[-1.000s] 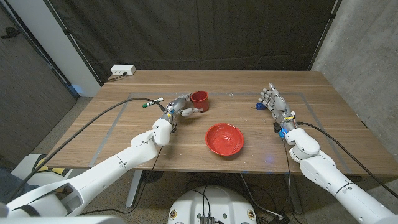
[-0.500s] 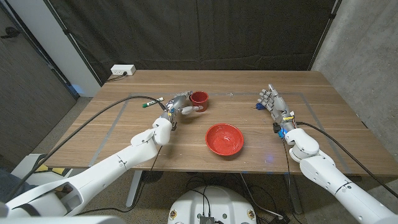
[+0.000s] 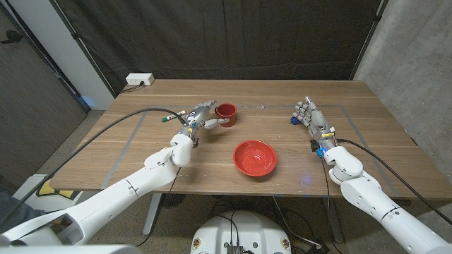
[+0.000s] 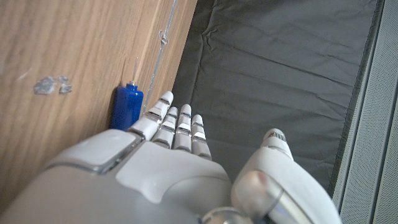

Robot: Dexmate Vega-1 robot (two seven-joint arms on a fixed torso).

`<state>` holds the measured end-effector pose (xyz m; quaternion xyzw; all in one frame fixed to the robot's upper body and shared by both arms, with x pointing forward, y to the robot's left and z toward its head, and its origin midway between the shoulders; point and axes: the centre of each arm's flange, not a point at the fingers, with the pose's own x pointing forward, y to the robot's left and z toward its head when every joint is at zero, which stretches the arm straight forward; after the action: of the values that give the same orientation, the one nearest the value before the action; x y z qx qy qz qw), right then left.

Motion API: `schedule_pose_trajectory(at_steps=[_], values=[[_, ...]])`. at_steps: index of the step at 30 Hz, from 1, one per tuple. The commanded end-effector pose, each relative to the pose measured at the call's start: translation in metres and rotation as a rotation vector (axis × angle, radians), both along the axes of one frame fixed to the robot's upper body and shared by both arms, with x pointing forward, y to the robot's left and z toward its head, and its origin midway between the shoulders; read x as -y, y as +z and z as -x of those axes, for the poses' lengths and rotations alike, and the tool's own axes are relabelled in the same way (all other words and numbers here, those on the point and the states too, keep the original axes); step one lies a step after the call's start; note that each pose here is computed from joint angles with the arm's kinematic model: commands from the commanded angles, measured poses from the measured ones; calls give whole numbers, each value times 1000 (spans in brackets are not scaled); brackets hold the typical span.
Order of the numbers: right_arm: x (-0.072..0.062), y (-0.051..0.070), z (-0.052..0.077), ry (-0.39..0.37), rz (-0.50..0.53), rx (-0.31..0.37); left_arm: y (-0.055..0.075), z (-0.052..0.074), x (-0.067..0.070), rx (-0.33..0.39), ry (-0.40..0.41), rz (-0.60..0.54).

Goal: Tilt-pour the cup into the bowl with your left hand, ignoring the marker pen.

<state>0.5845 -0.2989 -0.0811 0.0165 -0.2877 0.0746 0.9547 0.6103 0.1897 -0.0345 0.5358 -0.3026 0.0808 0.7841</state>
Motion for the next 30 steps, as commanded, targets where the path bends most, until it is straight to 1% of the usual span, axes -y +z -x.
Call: schedule_pose_trajectory(at_steps=[1, 3, 7, 14, 20, 23, 30], values=[[-2, 4, -4, 17, 3, 10, -16, 21, -16, -25, 38, 24], [-3, 5, -5, 19, 4, 10, -16, 21, -16, -27, 40, 25], [-3, 4, -5, 21, 2, 11, -20, 16, -13, -44, 28, 20], [-1, 1, -2, 11, -4, 8, -23, 9, 1, -63, -15, 19], [2, -2, 1, 4, -5, 0, -31, 4, 9, -90, -27, 13], [4, -2, 1, 2, -3, -2, -33, 2, 9, -96, -18, 5], [5, 0, -1, 4, 0, -4, -31, -4, 7, -97, 7, -4]])
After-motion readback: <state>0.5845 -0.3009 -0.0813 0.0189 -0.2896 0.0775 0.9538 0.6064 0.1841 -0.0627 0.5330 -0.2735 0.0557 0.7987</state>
